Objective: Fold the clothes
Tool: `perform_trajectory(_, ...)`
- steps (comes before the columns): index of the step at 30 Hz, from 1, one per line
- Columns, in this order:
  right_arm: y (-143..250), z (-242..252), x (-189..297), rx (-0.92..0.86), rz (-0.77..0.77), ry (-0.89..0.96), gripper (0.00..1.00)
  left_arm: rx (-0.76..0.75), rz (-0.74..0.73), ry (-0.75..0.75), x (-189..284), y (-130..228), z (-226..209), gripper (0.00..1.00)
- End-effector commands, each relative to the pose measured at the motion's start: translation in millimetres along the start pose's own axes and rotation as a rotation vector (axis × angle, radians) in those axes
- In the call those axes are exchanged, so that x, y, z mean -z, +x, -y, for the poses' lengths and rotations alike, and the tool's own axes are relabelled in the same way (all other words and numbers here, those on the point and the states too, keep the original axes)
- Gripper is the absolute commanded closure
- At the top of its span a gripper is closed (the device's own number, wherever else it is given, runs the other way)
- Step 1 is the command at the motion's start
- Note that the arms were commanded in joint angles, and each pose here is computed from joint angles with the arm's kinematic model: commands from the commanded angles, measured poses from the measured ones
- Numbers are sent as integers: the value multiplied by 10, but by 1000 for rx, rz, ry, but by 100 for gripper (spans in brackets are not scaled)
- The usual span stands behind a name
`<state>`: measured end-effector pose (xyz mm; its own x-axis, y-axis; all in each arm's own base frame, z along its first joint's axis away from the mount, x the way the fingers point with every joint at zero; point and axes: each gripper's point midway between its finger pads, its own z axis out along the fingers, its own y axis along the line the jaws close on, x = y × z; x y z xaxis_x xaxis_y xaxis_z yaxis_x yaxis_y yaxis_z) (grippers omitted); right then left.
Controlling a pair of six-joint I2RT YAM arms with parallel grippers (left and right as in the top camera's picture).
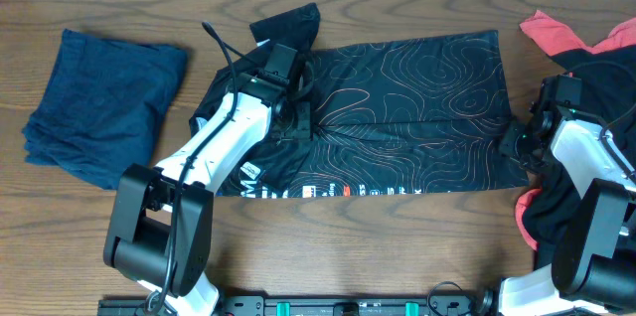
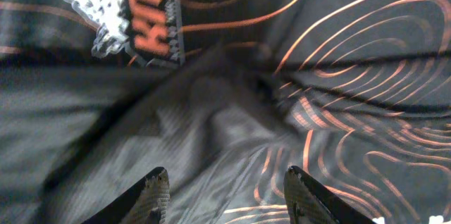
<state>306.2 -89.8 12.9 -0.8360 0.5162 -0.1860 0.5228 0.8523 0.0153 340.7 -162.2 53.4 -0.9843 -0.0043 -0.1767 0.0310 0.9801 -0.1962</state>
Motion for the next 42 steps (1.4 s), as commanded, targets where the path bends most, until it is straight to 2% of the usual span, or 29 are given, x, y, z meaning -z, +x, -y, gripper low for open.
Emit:
perform_trajectory(1, -26, -28, 3, 19, 8, 4, 69, 9, 51, -56, 176, -112, -199, 44)
perform_trajectory(4, -16, -148, 30, 97, -2, -63, 68, 43, 109, -46, 320, -245, -294, 44)
perform_trajectory(5, -35, -164, 56, 110, 3, -71, 64, 54, 133, -41, 380, -301, -328, 43)
perform_trajectory(7, -130, -184, 174, 108, 28, -76, 55, 66, 179, -31, 511, -417, -391, 32)
perform_trajectory(9, -301, -233, 351, 109, 84, -91, 45, 29, 213, 8, 648, -554, -403, 28)
perform_trajectory(13, -666, -428, 754, 161, 203, -171, 37, 10, 301, 20, 900, -929, -531, 22)
perform_trajectory(16, -759, -609, 935, 221, 231, -258, 31, 3, 349, 28, 978, -1213, -621, 17)
perform_trajectory(19, -715, -785, 997, 271, 225, -347, 29, -10, 393, 66, 925, -1516, -670, 13)
perform_trajectory(20, -677, -819, 989, 277, 213, -359, 29, -9, 425, 85, 795, -1722, -721, 11)
perform_trajectory(27, -598, -832, 972, 283, 183, -355, 30, -41, 506, 175, 106, -2179, -718, 9)
perform_trajectory(33, -595, -832, 972, 282, 182, -355, 31, -10, 526, 190, -409, -2303, -808, 10)
perform_trajectory(42, -615, -819, 969, 278, 189, -346, 34, 16, 528, 209, -782, -2318, -819, 11)
